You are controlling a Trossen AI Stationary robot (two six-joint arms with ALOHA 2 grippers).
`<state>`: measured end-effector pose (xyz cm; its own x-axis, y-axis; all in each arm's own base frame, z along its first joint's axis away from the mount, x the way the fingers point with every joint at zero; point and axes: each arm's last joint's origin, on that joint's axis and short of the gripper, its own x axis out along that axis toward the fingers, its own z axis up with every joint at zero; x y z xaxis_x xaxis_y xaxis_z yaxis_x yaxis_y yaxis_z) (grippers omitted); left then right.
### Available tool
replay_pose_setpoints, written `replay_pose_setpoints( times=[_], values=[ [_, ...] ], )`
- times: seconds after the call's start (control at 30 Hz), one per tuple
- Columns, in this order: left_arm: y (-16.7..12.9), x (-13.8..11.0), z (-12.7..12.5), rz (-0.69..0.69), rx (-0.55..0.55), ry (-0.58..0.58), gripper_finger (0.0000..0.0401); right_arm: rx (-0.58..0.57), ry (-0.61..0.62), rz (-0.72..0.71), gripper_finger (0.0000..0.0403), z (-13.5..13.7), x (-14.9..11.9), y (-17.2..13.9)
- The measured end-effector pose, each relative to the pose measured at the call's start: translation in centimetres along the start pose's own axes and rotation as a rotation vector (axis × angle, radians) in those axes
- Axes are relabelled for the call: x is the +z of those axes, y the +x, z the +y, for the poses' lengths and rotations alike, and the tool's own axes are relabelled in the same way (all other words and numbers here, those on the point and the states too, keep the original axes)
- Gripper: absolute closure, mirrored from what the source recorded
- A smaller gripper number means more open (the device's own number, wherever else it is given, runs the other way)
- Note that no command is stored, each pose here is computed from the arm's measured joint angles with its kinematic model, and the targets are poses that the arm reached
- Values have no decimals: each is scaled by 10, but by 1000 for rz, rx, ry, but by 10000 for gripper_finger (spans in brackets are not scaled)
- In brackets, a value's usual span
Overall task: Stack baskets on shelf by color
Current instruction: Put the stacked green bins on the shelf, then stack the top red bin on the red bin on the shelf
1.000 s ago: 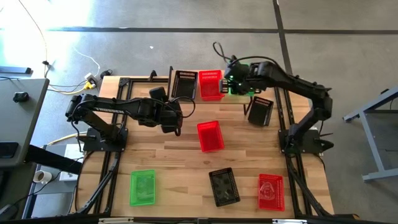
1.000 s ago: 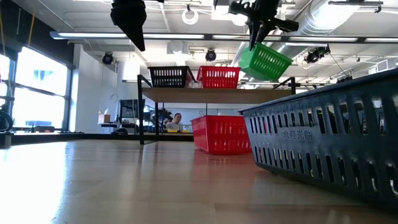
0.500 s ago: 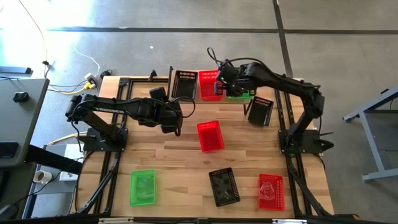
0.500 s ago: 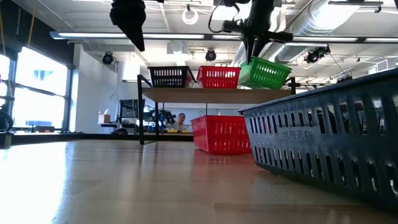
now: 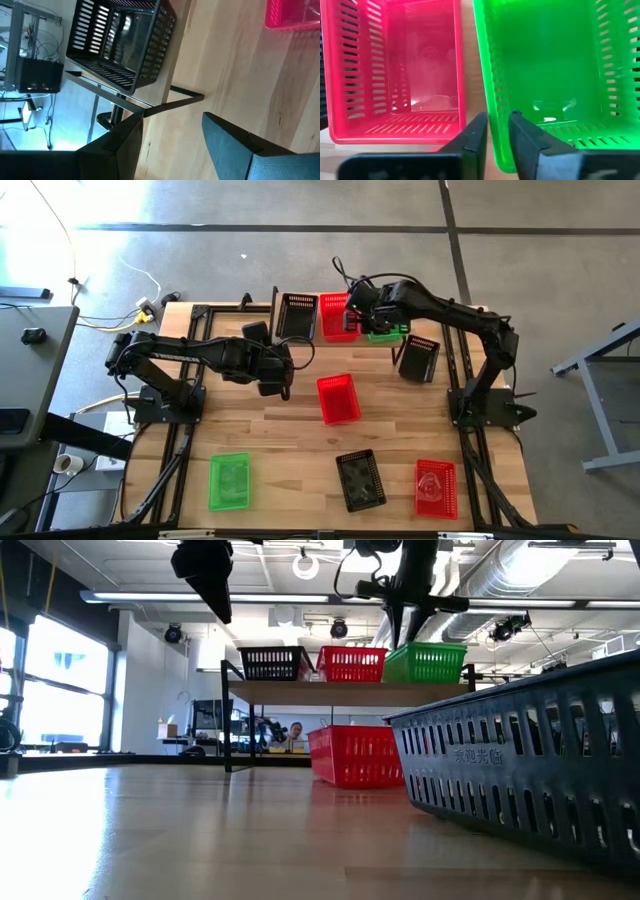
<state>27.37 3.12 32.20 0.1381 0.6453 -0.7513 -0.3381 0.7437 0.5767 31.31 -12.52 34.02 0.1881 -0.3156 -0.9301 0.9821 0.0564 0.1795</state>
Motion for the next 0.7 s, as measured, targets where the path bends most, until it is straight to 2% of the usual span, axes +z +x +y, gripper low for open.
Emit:
replay_pose_setpoints(
  times=[0.23, 0.4, 0.7],
  values=[
    [0, 0, 0, 0, 0, 0, 206, 0, -1, 0, 298, 0, 0, 0],
    [0, 0, 0, 0, 0, 0, 206, 9, -23, -5, 296, -2, 0, -4],
    [0, 0, 0, 0, -1, 0, 206, 82, -32, -44, 295, -15, 0, -34]
  ],
)
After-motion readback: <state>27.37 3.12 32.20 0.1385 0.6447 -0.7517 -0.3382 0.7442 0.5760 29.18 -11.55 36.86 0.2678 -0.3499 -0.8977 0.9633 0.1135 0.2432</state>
